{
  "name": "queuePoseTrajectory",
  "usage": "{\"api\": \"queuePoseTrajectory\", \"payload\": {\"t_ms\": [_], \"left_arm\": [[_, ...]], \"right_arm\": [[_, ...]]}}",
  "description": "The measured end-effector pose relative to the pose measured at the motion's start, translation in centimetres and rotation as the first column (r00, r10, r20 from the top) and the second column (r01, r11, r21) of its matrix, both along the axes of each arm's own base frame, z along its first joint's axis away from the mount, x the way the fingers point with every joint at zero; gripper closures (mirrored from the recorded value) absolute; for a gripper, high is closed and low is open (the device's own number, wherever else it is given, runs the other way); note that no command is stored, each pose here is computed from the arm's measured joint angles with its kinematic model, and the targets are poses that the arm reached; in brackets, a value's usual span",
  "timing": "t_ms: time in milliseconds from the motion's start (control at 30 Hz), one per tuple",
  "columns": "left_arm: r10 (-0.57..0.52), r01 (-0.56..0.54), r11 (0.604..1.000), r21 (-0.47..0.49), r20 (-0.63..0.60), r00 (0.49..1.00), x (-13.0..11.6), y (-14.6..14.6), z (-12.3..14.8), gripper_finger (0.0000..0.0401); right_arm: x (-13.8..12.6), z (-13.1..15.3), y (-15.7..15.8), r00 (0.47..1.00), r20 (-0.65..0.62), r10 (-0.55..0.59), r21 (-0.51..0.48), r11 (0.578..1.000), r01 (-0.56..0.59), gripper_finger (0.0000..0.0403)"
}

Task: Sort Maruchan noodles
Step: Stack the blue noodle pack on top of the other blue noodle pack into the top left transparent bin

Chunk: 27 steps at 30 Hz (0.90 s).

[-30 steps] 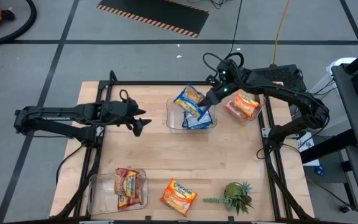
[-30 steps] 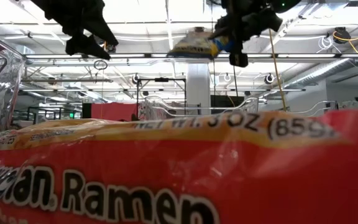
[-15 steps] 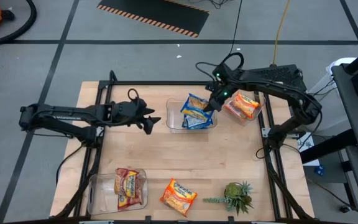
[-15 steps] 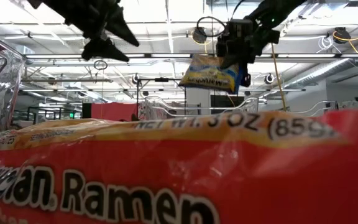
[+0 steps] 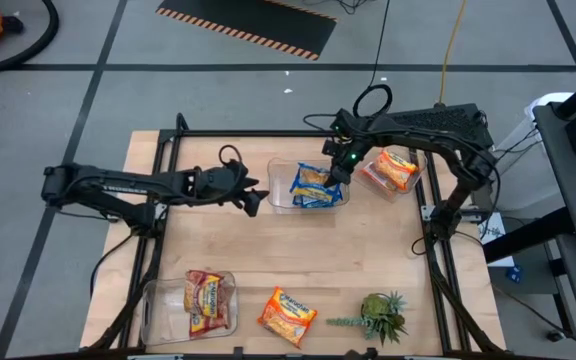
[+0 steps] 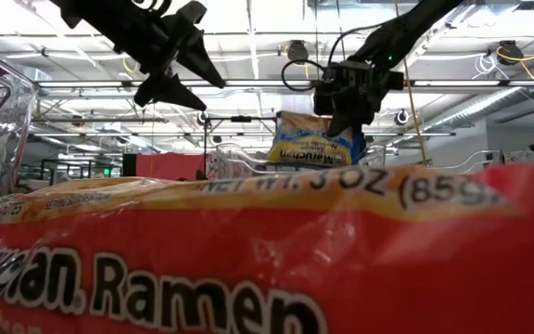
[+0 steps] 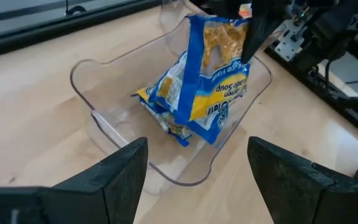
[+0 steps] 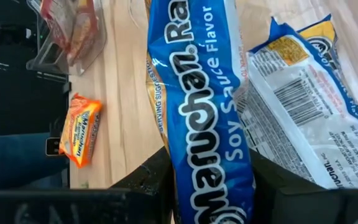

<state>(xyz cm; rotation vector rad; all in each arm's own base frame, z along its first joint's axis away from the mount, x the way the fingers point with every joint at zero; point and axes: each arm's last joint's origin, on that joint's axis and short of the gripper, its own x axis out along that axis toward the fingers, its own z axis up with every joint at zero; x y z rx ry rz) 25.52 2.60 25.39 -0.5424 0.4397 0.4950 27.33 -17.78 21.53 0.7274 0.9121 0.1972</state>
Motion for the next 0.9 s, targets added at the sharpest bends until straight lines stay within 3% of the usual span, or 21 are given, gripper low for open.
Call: {"api": "queuePoseTrajectory", "payload": {"t_ms": [300, 467, 567, 700, 800, 900], "left_arm": [[0.029, -0.029, 1.000, 0.003, 0.033, 0.999, 0.2, 0.2, 0.2, 0.0121], [0.046, -0.047, 0.999, 0.002, 0.037, 0.998, 0.2, 0.7, 0.2, 0.0121], [0.056, -0.056, 0.998, 0.006, 0.036, 0.998, 0.1, 1.1, 0.2, 0.0121], [0.024, -0.023, 1.000, -0.020, 0.045, 0.999, 0.0, 1.4, 0.4, 0.0121], [-0.023, 0.024, 1.000, -0.019, 0.046, 0.999, 0.0, 1.3, 0.4, 0.0121], [-0.082, 0.083, 0.996, -0.027, 0.039, 0.996, 0.1, 1.0, 0.4, 0.0121]], "right_arm": [[0.0, -0.6, 0.0, 0.999, -0.023, 0.031, -0.015, 0.999, -0.031, 0.0274], [-0.1, -0.6, 0.1, 0.997, -0.070, 0.017, -0.091, 0.996, -0.023, 0.0231], [-0.2, -0.4, 0.1, 0.997, -0.078, -0.005, -0.090, 0.996, -0.002, 0.0199], [-0.2, 0.7, 0.6, 0.996, -0.081, -0.042, -0.148, 0.989, 0.029, 0.0176], [-0.3, 1.9, 1.3, 0.994, -0.086, -0.067, -0.226, 0.973, 0.046, 0.0172], [-0.7, 3.4, 2.1, 0.989, -0.078, -0.125, -0.244, 0.964, 0.103, 0.0172]]}}
